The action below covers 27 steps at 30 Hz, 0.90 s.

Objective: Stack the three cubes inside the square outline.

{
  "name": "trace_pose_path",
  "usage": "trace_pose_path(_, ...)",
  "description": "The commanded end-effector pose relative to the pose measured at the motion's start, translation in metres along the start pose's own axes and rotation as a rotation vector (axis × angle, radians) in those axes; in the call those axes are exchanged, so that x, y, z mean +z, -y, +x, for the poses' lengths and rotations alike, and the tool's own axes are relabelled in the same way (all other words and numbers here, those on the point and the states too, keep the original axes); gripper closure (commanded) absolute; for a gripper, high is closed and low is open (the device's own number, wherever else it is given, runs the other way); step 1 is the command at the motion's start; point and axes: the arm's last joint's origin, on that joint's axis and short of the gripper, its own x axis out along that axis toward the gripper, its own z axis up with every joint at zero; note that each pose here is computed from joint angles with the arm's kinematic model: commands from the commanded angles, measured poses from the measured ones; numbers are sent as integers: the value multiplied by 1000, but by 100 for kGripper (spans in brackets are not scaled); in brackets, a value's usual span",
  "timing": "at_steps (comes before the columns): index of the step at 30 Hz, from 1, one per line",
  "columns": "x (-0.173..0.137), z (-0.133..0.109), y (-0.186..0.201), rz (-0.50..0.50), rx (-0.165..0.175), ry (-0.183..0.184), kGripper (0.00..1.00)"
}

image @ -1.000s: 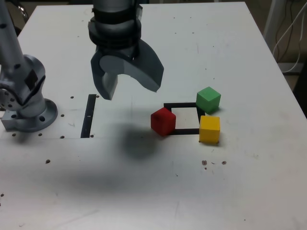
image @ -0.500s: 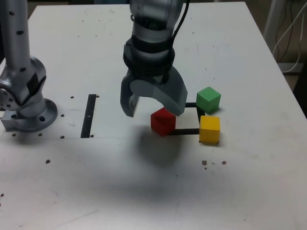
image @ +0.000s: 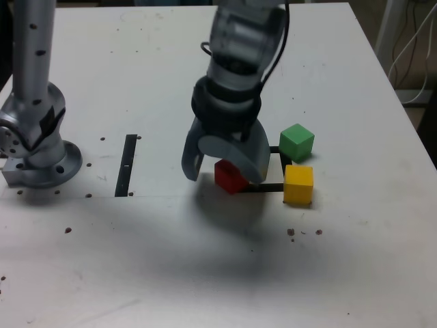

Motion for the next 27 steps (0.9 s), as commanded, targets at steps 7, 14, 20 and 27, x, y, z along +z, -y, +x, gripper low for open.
trace_pose_path(7,8,14,-5,3,-10,-28,7)
trace_pose_path(14,12,15,-8,5,-20,-11,17)
trace_pose_path(20,15,17,-8,12,-34,-8,34)
trace_pose_path(27,18,17,-8,18,-30,8,43)
